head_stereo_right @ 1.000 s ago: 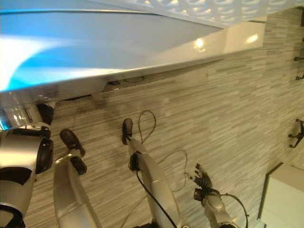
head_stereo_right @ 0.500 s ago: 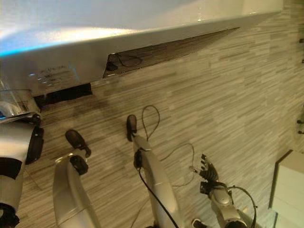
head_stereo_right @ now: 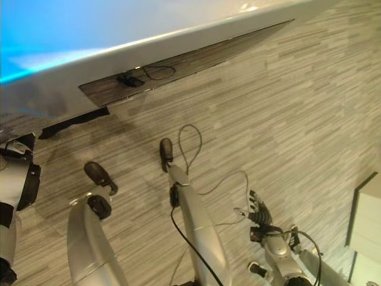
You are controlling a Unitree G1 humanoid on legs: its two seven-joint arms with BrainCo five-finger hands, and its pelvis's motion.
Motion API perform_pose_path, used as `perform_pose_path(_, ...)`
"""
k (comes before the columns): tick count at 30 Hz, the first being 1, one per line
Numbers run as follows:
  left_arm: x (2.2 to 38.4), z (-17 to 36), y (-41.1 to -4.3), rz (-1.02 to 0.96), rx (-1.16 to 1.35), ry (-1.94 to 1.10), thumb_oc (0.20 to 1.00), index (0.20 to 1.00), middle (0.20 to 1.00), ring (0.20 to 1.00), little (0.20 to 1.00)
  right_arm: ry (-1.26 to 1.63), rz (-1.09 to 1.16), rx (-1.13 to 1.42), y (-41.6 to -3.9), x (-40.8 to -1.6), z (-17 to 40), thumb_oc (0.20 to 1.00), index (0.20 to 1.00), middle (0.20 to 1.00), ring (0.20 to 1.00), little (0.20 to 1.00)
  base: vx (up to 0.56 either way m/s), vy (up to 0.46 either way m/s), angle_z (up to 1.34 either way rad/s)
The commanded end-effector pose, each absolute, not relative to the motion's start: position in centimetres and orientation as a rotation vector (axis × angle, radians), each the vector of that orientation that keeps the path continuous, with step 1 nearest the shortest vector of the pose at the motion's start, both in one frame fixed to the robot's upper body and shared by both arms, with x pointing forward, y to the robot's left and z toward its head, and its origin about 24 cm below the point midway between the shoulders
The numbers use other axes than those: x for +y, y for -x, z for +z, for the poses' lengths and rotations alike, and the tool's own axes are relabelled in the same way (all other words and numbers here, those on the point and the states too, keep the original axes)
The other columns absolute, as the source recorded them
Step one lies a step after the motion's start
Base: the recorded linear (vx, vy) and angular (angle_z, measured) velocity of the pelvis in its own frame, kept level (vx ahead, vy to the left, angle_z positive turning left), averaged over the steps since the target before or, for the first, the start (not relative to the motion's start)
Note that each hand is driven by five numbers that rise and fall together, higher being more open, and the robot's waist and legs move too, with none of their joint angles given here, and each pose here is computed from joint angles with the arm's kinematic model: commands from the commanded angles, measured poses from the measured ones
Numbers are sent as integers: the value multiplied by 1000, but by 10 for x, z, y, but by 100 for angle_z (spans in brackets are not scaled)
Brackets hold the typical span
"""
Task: Grab the laundry basket,head to the washer,open it,put in the laundry and shut it.
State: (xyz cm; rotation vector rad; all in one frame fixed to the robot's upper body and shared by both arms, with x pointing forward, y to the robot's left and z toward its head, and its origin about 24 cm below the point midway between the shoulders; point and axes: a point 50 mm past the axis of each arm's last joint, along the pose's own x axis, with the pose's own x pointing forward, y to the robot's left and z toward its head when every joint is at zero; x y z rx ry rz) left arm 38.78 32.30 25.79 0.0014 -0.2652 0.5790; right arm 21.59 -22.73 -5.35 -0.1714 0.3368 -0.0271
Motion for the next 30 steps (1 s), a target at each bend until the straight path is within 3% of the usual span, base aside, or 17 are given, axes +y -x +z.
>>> perform_pose_path(1,323,249,-378,582,-407,50,1000,1000,1000,1000,1000,247,-92,262,-218,-255,-34,1000,1000,1000,1000,1000,-25,-48,20)
perform_pose_path(8,290,142,-346,581,-365,244,1000,1000,1000,1000,1000,234,-231,289,-204,-267,-42,1000,1000,1000,1000,1000,-32,-59,21)
perform_pose_path(12,282,119,-342,619,-314,310,1000,1000,1000,1000,1000,259,-238,312,-202,-267,-47,1000,1000,1000,1000,1000,-9,-47,20)
perform_pose_path(18,272,100,-335,653,-282,377,1000,1000,1000,1000,1000,284,-262,323,-198,-269,-49,1000,1000,1000,1000,1000,1,-64,16)
perform_pose_path(25,265,58,-340,614,-67,594,1000,1000,1000,1000,1000,272,-247,320,-212,-268,-45,1000,1000,1000,1000,1000,7,-12,6)
perform_pose_path(30,276,84,-357,600,-101,683,1000,1000,1000,1000,1000,284,-226,320,-213,-273,-40,1000,1000,1000,1000,1000,53,-25,-8)
